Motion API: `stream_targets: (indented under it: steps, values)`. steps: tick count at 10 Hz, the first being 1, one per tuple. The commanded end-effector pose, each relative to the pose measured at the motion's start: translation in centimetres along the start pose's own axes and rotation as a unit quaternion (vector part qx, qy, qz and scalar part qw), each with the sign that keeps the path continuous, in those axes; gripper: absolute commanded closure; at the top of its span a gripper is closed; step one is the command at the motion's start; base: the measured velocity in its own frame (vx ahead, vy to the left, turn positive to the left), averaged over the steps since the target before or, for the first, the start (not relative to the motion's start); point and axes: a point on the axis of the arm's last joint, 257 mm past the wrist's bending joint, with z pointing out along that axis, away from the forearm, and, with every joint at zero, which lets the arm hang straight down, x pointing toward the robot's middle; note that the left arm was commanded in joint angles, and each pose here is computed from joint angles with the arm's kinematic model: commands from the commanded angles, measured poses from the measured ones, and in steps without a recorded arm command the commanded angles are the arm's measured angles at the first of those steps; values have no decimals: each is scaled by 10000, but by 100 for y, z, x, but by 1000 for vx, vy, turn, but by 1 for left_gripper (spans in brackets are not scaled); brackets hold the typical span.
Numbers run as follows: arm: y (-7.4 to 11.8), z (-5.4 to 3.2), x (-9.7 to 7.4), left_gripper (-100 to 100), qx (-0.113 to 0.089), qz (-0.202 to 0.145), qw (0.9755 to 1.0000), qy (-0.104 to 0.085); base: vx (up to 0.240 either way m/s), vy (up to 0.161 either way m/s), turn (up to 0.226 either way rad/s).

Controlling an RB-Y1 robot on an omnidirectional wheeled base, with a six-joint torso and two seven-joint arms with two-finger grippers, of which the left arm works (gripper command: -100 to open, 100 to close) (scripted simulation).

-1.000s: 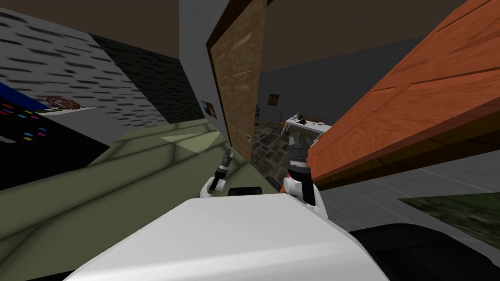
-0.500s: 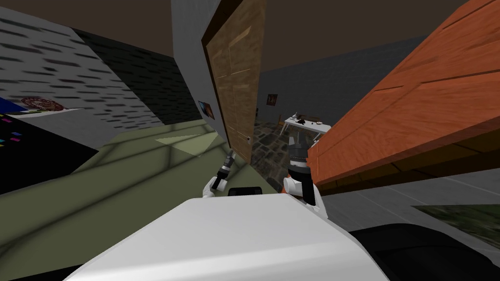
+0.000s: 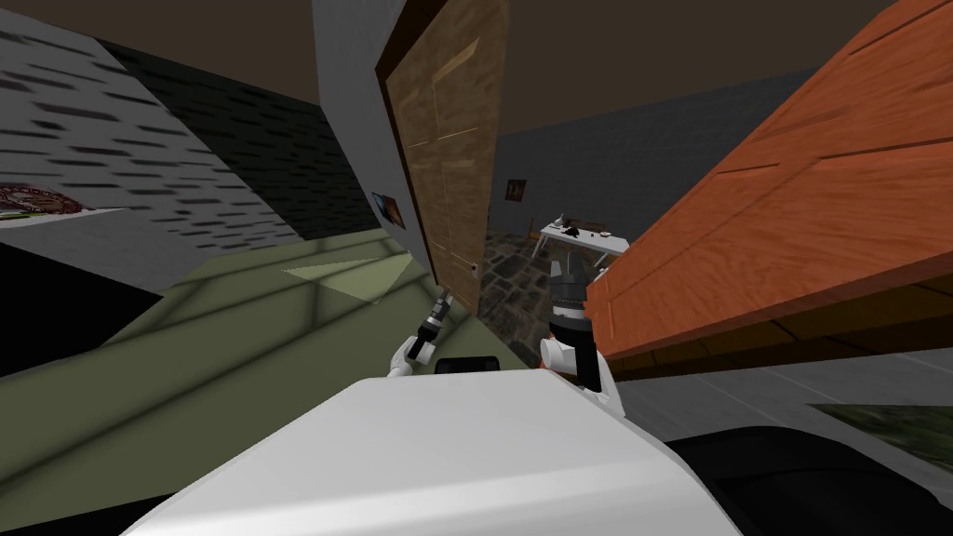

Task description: Push the door open

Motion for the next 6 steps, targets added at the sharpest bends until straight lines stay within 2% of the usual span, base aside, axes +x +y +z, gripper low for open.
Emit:
stream_targets:
  steps: [1, 6]
  values:
    - [79, 11, 62, -100, -79, -32, 9999, 85, 103, 50, -57]
    - [311, 14, 218, -100, -307, -107, 9989, 323, 88, 45, -50]
